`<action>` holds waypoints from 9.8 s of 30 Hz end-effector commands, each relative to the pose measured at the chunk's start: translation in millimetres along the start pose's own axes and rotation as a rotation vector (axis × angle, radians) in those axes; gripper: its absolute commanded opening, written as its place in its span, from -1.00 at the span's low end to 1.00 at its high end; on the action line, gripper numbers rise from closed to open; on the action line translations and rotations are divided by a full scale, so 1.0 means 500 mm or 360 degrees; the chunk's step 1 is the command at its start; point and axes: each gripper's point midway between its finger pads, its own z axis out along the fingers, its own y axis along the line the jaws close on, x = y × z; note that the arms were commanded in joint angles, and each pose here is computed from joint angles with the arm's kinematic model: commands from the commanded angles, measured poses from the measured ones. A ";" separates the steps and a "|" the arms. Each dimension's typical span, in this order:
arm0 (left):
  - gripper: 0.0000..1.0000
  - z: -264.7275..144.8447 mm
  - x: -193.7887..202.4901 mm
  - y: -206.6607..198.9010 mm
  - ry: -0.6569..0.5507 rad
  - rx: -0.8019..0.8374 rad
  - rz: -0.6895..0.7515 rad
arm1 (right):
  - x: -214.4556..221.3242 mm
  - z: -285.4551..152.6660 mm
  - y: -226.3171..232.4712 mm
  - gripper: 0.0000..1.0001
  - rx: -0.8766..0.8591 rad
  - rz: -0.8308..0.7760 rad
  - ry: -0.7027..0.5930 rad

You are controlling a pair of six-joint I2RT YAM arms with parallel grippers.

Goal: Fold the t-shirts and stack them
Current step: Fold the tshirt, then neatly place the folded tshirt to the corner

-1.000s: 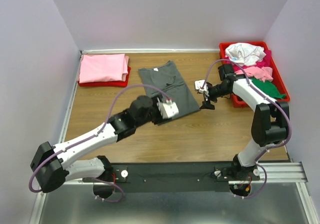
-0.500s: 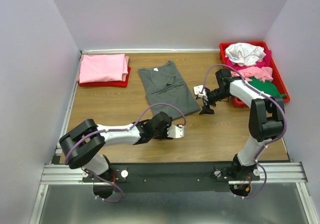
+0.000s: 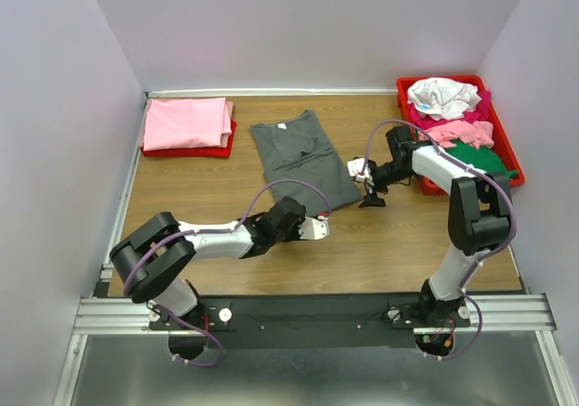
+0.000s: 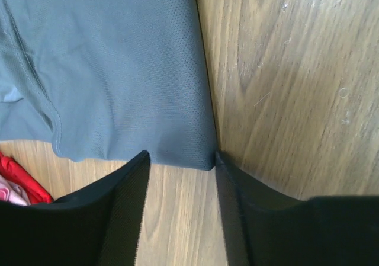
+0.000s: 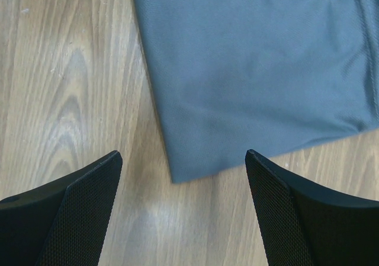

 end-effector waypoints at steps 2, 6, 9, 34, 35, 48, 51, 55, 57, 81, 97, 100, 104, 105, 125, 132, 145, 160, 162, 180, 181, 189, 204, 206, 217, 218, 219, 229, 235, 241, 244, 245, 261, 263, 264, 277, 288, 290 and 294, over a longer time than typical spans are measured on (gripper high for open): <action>-0.09 0.017 0.018 -0.010 0.0033 0.0019 -0.0010 | 0.024 0.044 -0.001 0.81 -0.0059 -0.0085 0.0096; -0.28 0.022 0.016 -0.015 0.0010 0.0045 -0.0026 | 0.037 0.062 -0.006 0.79 -0.0050 -0.0100 0.0179; -0.45 0.019 0.013 -0.012 -0.0028 0.0040 -0.0033 | 0.051 0.072 -0.004 0.78 -0.0046 -0.0084 0.0226; -1.00 -0.048 -0.086 -0.043 -0.0497 0.0446 -0.0029 | 0.021 0.052 0.127 -0.99 -0.0220 0.0199 0.0358; -1.00 -0.055 -0.094 -0.045 -0.0523 0.0469 -0.0029 | 0.012 0.042 0.139 -0.99 -0.0231 0.0212 0.0358; -1.00 -0.190 -0.199 -0.135 -0.0840 0.0950 -0.0006 | -0.131 -0.080 0.316 -0.99 -0.0342 0.0336 0.0186; -1.00 -0.190 -0.202 -0.123 -0.0837 0.0914 -0.0005 | -0.147 -0.090 0.288 -0.99 -0.0278 0.0343 0.0183; -1.00 -0.182 -0.199 -0.111 -0.0816 0.0883 0.0008 | -0.157 -0.095 0.246 -0.99 -0.0207 0.0383 0.0192; -1.00 -0.177 -0.196 -0.098 -0.0811 0.0854 0.0005 | -0.158 -0.099 0.219 -0.99 -0.0154 0.0395 0.0220; -1.00 -0.074 -0.208 0.208 -0.0987 0.0391 0.0053 | -0.130 -0.180 -0.066 -0.99 0.0431 0.0799 0.0244; -1.00 0.028 -0.144 0.343 -0.0939 0.0190 -0.0096 | -0.056 -0.167 -0.215 -0.99 0.0585 0.1042 0.0151; -1.00 0.044 -0.132 0.369 -0.0908 0.0146 -0.0140 | -0.038 -0.149 -0.238 -0.99 0.0582 0.1093 0.0150; -1.00 0.063 -0.121 0.400 -0.0861 0.0098 -0.0188 | -0.019 -0.129 -0.265 -0.99 0.0583 0.1130 0.0132; -1.00 0.066 -0.118 0.402 -0.0850 0.0095 -0.0204 | -0.013 -0.123 -0.273 -0.99 0.0594 0.1147 0.0129; -1.00 0.155 -0.079 0.474 -0.0611 0.0021 -0.0470 | 0.082 -0.082 -0.353 -0.99 0.0839 0.1333 0.0165; -1.00 0.189 -0.061 0.475 -0.0528 0.0052 -0.0558 | 0.095 -0.074 -0.358 -0.99 0.0855 0.1355 0.0178; 0.59 0.189 -0.062 0.556 -0.0437 -0.0136 -0.0837 | 0.111 -0.116 -0.395 0.10 0.1101 0.1424 0.0237; 0.90 -0.036 -0.065 0.653 -0.0515 -0.0504 -0.1643 | 0.046 -0.209 -0.371 0.62 0.1316 0.1668 -0.0050; 0.84 -0.020 -0.068 0.571 -0.0539 -0.0249 -0.1826 | 0.044 -0.185 -0.350 0.16 0.1221 0.1698 -0.0071; 0.03 -0.003 -0.057 0.370 -0.0627 0.0103 -0.1964 | 0.201 -0.053 -0.380 -0.94 0.1046 0.1992 0.0108; 0.04 -0.010 -0.052 0.379 -0.0630 0.0050 -0.1965 | 0.227 -0.072 -0.386 -0.87 0.1175 0.2001 0.0201; 0.83 -0.084 -0.049 0.452 -0.0783 -0.0291 -0.2001 | 0.254 -0.122 -0.389 0.71 0.1424 0.1934 0.0335; 0.79 0.107 -0.049 0.389 -0.0407 0.0182 -0.2284 | -0.005 -0.278 -0.299 0.99 0.1422 0.1409 0.0001; 0.88 0.134 -0.044 0.359 -0.0298 0.0228 -0.2273 | -0.062 -0.258 -0.260 0.99 0.1273 0.1455 -0.0217; 0.89 0.254 -0.007 0.291 0.0143 0.0197 -0.2376 | -0.122 -0.189 -0.097 0.99 0.0785 0.1366 -0.0402; 0.89 0.260 -0.018 0.269 0.0165 0.0258 -0.2397 | -0.115 -0.192 -0.097 0.99 0.0798 0.1381 -0.0396; 0.88 0.264 -0.026 0.260 0.0173 0.0277 -0.2421 | -0.110 -0.193 -0.096 0.99 0.0802 0.1394 -0.0392; 0.55 0.286 -0.014 0.126 0.0475 0.0460 -0.2517 | -0.072 -0.230 -0.090 0.99 0.0842 0.1472 -0.0447; -0.32 0.306 -0.025 0.085 0.0541 0.0553 -0.2491 | -0.069 -0.245 -0.088 0.99 0.0850 0.1490 -0.0483; -1.00 0.311 -0.054 0.112 0.0388 0.0578 -0.2493 | -0.062 -0.252 -0.084 0.99 0.0849 0.1504 -0.0504; -1.00 0.290 -0.099 0.143 0.0156 0.0647 -0.2471 | -0.053 -0.253 -0.083 0.99 0.0842 0.1531 -0.0513; -1.00 0.287 -0.120 0.167 0.0027 0.0647 -0.2450 | -0.051 -0.253 -0.082 0.99 0.0842 0.1538 -0.0513; -1.00 0.179 0.044 0.334 0.0384 -0.0313 -0.2211 | -0.034 -0.252 -0.079 0.99 0.0835 0.1574 -0.0519; -1.00 0.162 0.077 0.336 0.0499 -0.0428 -0.2153 | -0.033 -0.252 -0.081 0.99 0.0838 0.1573 -0.0517; -1.00 0.152 0.090 0.340 0.0535 -0.0485 -0.2120 | -0.032 -0.251 -0.080 0.99 0.0837 0.1578 -0.0515; -1.00 0.018 0.204 0.458 0.0848 -0.1178 -0.1718 | -0.027 -0.250 -0.080 1.00 0.0840 0.1585 -0.0506; -1.00 -0.041 0.233 0.551 0.1000 -0.1460 -0.1515 | -0.025 -0.249 -0.080 1.00 0.0833 0.1588 -0.0509; -1.00 -0.049 0.236 0.568 0.1025 -0.1501 -0.1485 | -0.026 -0.248 -0.078 0.99 0.0825 0.1593 -0.0511; -1.00 -0.061 0.247 0.597 0.1052 -0.1557 -0.1458 | -0.024 -0.248 -0.078 1.00 0.0824 0.1594 -0.0513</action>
